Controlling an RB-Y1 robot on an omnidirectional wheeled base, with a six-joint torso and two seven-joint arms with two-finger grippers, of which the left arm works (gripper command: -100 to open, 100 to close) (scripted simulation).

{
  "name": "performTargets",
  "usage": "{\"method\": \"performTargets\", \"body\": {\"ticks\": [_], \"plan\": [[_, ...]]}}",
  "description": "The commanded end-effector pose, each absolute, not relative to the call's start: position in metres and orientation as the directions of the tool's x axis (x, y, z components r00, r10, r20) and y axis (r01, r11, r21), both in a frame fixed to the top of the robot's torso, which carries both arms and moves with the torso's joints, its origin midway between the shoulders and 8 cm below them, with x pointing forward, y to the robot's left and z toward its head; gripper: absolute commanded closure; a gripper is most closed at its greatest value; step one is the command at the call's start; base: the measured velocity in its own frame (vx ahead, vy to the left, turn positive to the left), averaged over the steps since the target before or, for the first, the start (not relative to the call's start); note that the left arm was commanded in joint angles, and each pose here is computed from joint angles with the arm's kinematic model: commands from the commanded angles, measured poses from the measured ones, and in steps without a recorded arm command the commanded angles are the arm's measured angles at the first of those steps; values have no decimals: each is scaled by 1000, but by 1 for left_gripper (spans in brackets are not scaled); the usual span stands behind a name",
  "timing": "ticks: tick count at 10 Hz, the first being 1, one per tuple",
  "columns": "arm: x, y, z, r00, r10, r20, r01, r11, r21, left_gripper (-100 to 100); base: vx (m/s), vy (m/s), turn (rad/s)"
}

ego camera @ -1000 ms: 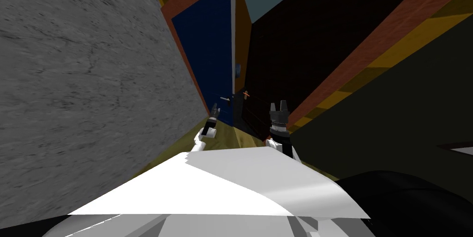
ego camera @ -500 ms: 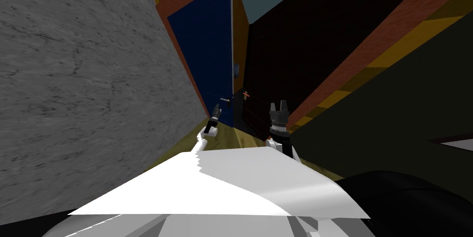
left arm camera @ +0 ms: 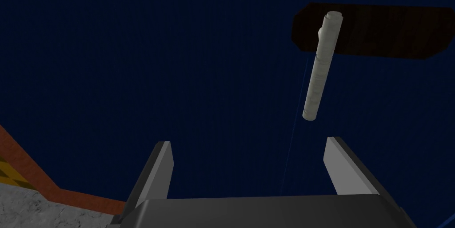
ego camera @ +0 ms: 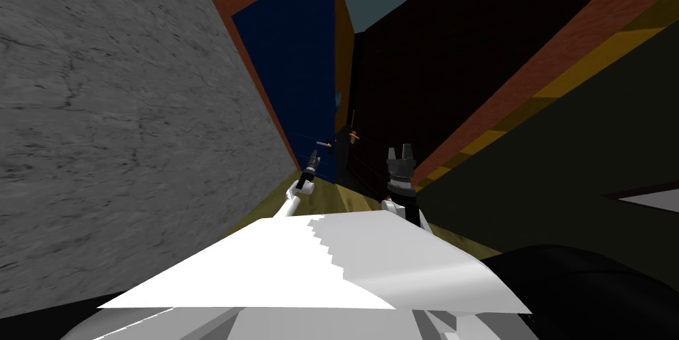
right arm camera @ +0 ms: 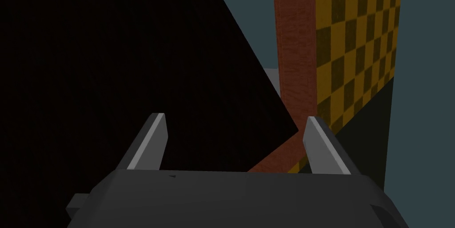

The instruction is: Push the door open

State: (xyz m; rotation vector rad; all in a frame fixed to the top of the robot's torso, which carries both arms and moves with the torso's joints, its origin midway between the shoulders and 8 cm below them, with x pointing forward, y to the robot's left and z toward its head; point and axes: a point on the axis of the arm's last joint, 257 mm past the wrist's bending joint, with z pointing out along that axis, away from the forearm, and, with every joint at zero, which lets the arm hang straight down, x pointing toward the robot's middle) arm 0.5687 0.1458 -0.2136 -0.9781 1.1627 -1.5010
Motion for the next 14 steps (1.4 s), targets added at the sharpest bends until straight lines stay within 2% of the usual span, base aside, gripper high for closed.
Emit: {"method": "performTargets", "body": {"ticks": [1, 14], "plan": [[574, 140, -223, -221, -975, 31, 188, -74, -979, -100, 56, 113, -79], [601, 104, -275, -270, -963, 8, 52, -23, -998, -100, 53, 103, -73]]}}
